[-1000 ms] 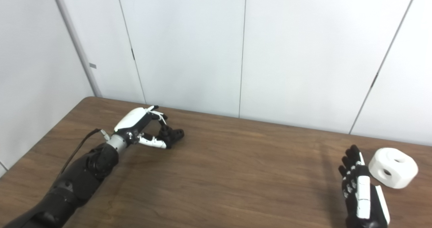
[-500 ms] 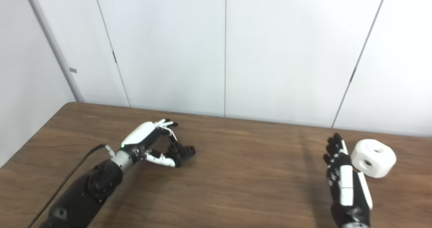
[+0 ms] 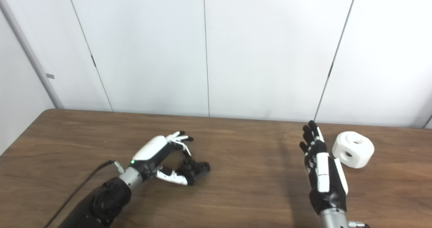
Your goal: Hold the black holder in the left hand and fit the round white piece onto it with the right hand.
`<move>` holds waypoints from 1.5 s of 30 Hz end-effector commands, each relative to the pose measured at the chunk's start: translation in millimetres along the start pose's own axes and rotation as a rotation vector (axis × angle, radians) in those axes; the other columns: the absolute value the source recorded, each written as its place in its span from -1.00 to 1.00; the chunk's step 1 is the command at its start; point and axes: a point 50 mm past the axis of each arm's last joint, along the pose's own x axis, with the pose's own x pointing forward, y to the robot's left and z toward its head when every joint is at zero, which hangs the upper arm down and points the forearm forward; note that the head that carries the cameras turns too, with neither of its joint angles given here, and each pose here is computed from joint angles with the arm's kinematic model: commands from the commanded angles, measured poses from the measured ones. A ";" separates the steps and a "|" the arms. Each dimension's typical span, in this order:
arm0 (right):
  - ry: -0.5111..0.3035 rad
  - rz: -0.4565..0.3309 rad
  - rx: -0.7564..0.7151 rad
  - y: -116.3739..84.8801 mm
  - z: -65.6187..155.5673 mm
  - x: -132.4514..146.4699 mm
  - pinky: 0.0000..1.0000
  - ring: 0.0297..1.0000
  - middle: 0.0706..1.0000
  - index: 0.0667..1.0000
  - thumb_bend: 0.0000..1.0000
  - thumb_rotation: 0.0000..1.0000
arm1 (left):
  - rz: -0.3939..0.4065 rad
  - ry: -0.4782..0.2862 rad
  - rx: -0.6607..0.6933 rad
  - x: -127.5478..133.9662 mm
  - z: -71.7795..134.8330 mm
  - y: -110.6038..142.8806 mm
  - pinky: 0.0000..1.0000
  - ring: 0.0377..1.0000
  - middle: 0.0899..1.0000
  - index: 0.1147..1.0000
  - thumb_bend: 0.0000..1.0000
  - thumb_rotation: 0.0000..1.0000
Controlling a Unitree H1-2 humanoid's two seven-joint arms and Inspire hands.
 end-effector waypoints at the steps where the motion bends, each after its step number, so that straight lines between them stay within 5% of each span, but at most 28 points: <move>1: -0.107 0.014 -0.006 5.0 24.1 9.5 0.94 0.98 0.94 0.94 0.10 1.00 | 0.051 -0.070 0.026 8.6 10.4 9.8 1.00 1.00 0.77 -0.17 0.05 -0.89; 21: -0.190 0.028 0.009 24.7 53.9 7.8 0.89 0.90 0.89 0.87 0.17 1.00 | -0.043 -0.127 0.022 12.9 14.0 -39.5 1.00 1.00 0.72 -0.17 0.05 -0.89; 45: -0.197 0.027 -0.017 33.1 63.2 1.1 0.83 0.87 0.87 0.86 0.19 0.99 | -0.036 -0.135 -0.043 20.2 13.0 -51.0 1.00 1.00 0.74 -0.17 0.05 -0.89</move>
